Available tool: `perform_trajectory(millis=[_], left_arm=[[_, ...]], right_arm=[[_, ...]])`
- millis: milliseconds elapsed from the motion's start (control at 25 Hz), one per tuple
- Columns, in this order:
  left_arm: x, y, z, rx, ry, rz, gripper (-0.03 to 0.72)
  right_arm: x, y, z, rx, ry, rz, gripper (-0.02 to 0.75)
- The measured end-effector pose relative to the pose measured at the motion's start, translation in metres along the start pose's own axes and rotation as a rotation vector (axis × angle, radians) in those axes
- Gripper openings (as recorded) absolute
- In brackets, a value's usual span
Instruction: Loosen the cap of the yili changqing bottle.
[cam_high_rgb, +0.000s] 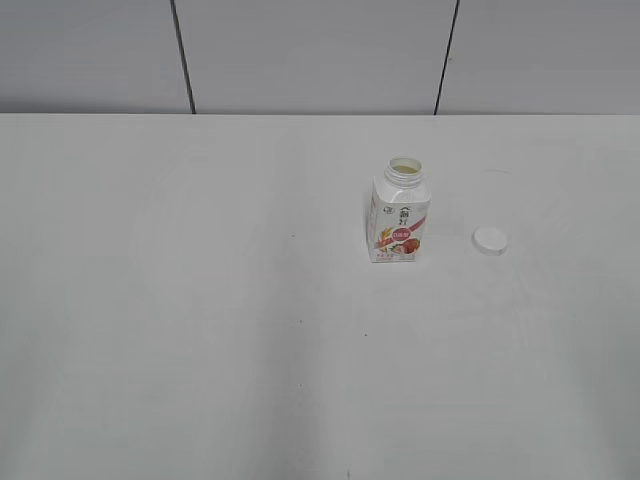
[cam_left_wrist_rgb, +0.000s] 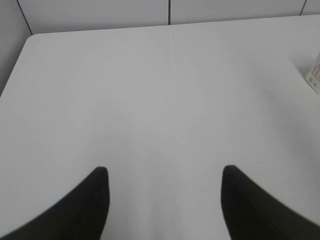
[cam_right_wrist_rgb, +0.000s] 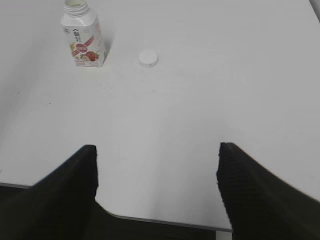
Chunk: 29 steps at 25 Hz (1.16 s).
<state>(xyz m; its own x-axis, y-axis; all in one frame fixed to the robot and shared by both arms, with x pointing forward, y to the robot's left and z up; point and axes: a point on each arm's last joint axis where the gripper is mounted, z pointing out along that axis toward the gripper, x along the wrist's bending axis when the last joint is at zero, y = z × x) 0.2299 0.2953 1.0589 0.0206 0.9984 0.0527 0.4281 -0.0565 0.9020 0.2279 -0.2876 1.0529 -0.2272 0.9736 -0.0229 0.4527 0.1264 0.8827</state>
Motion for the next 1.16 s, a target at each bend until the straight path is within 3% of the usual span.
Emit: perform_trajectory(millis=[160,440,1160], left_arm=[[0.0000,0.0001,0.0000,-0.001,0.000,0.000,0.443],[-0.0005,0.0002,0.0000,-0.003,-0.005,-0.007,0.443],[-0.0006,0.0003,0.0000,-0.003,-0.007,-0.008,0.443]], right_arm=[[-0.0003,-0.0002,-0.0004,-0.001,0.029,-0.010,0.586],[-0.0047,-0.0005,-0.0004,0.002,-0.017,0.037,0.586],[-0.0050,-0.0002,-0.0004,-0.001,-0.020,0.041,0.586]])
